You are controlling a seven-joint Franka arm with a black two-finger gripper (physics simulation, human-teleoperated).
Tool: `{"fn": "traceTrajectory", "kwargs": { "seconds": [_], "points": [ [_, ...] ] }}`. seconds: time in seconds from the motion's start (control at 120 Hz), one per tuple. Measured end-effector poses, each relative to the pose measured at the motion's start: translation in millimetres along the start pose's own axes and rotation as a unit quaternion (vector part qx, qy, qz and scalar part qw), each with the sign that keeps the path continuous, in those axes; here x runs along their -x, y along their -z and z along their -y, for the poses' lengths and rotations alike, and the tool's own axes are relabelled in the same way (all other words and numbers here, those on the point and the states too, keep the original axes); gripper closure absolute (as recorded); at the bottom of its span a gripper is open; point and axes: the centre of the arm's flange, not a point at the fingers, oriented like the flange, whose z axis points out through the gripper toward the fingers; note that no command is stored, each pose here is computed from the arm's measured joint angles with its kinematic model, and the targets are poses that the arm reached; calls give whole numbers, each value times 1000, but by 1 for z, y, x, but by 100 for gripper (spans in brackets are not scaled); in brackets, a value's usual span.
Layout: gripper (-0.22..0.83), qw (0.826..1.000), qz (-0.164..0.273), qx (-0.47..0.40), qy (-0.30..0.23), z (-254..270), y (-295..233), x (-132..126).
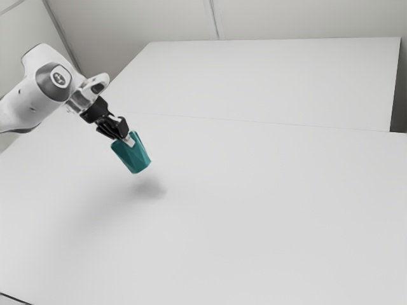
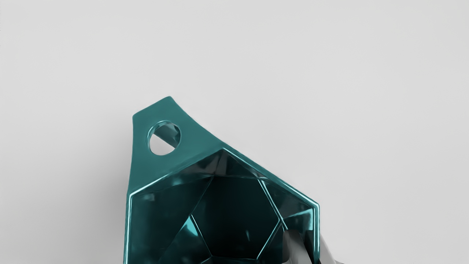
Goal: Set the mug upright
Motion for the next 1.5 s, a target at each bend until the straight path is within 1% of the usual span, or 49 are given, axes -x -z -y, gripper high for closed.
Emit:
{"fn": "traceTrajectory", "kwargs": {
  "seconds": [0.208, 0.475, 0.617, 0.883, 1.042, 1.2, 1.5],
  "points": [
    [79, 997, 56, -61, 1, -36, -18, -10],
    [79, 989, 81, -118, 34, -71, -39, -18],
    [79, 985, 80, -141, 54, -84, -53, -23],
    [79, 976, 71, -182, 95, -87, -77, -28],
    [78, 972, 58, -204, 105, -101, -93, -28],
    [78, 967, 46, -219, 124, -106, -112, -21],
    [78, 955, 13, -256, 147, -112, -128, -19]
  ]
}}
